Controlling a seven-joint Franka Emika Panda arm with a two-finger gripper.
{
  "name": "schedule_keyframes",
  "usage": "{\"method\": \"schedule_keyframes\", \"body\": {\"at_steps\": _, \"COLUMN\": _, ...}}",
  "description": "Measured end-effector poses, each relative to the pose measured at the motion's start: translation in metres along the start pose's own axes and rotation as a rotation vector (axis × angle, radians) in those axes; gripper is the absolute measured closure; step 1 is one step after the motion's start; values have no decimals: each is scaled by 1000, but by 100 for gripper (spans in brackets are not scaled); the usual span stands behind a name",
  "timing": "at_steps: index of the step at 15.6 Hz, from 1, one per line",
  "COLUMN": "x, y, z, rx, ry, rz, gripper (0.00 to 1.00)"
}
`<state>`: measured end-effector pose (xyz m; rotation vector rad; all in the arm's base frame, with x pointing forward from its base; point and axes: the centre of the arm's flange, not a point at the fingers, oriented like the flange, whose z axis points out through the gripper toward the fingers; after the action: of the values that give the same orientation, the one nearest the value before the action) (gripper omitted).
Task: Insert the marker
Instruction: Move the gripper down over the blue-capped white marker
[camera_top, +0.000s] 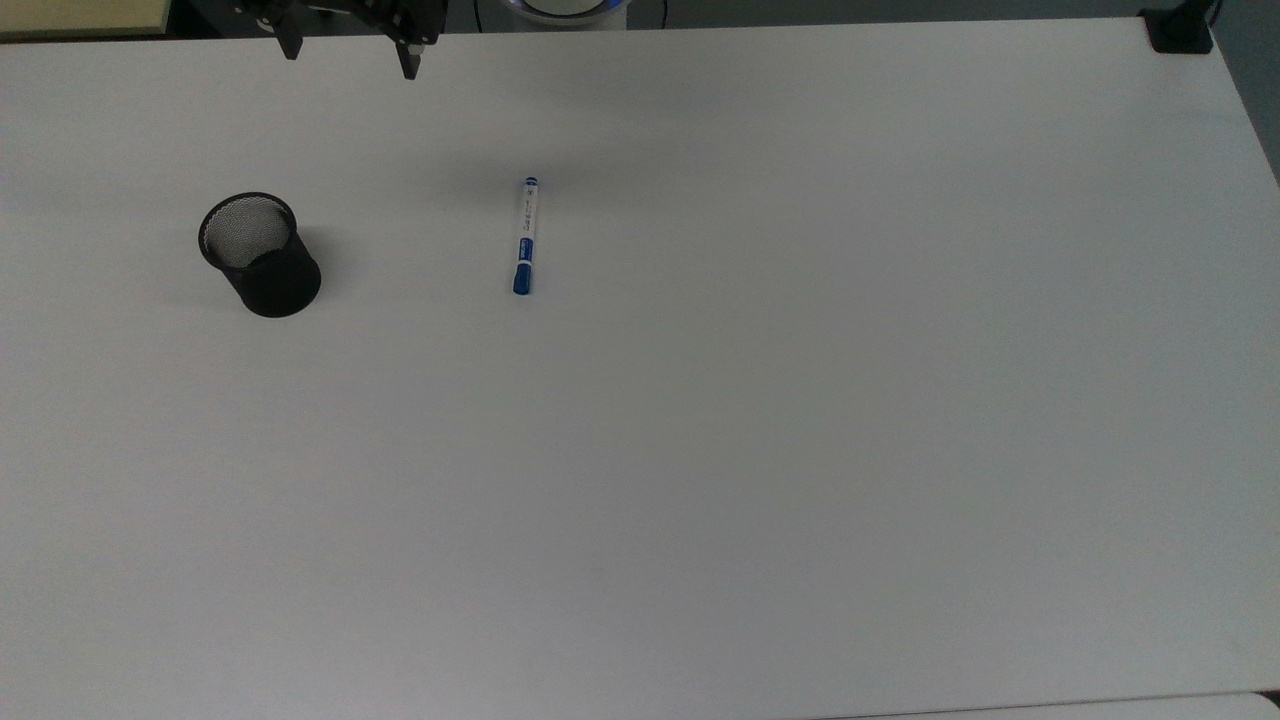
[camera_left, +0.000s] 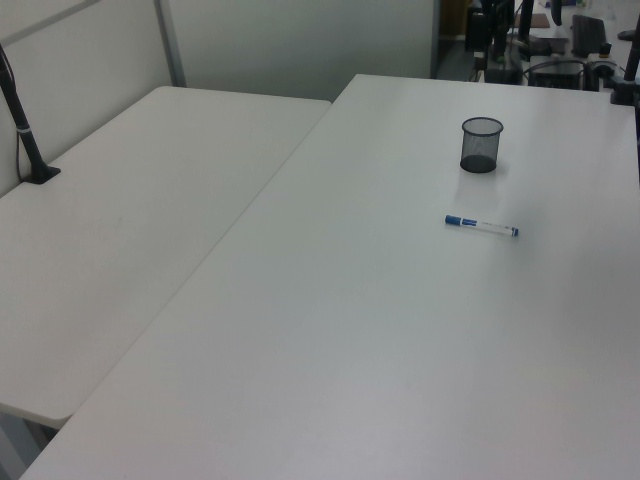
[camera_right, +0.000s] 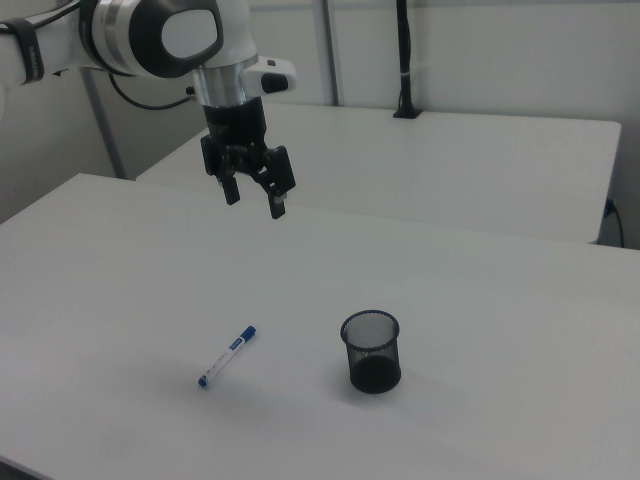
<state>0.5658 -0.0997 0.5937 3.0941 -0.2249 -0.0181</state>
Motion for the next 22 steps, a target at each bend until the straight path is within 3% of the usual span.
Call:
{"method": "schedule_keyframes", "body": {"at_steps": 13, "x": 10, "y": -15, "z": 24, "rx": -2, "ry": -42, "rz": -25, "gripper": 0}}
{"method": "schedule_keyframes", "body": {"at_steps": 22, "x": 43, "y": -98, "z": 120, "rx": -22, "ry": -157, "rz": -154, "gripper": 0}}
